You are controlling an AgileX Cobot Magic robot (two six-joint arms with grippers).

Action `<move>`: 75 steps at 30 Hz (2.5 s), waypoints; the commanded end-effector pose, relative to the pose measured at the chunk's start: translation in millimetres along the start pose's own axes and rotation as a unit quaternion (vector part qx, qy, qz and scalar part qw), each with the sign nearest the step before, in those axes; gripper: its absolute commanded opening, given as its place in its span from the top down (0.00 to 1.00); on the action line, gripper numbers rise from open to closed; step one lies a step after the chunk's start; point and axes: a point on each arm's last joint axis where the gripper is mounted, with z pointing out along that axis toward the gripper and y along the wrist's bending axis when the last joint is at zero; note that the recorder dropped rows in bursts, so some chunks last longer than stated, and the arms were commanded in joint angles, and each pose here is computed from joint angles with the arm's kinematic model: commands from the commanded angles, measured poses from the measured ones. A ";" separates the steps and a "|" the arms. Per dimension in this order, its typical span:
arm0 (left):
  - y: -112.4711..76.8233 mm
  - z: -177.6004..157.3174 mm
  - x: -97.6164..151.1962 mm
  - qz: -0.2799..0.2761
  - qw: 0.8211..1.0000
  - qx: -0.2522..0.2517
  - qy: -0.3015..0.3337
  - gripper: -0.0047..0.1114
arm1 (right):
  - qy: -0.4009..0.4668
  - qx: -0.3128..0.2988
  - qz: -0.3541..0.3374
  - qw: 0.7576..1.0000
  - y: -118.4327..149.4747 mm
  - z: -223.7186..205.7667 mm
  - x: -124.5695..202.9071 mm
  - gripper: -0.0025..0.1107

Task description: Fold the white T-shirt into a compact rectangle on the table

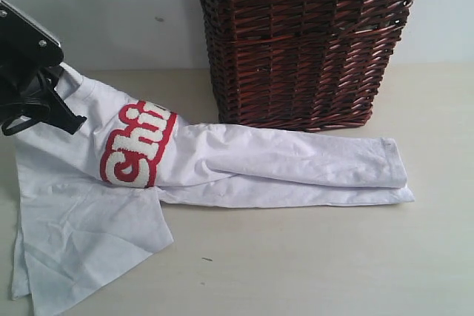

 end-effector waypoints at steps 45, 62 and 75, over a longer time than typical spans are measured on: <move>109.9 -135.0 -100.1 -0.115 0.928 -0.234 -0.267 0.12 | -0.002 -0.015 0.025 1.000 3.8 -2.6 -0.5 0.49; 42.6 -246.0 40.3 -0.190 0.960 -0.173 -0.111 0.57 | -0.038 -0.064 -0.202 0.977 54.1 -59.6 -12.2 0.67; -1.6 -227.6 100.0 -0.189 0.972 -0.139 -0.007 0.57 | -0.079 0.004 -0.272 0.959 103.4 -117.2 -15.4 0.72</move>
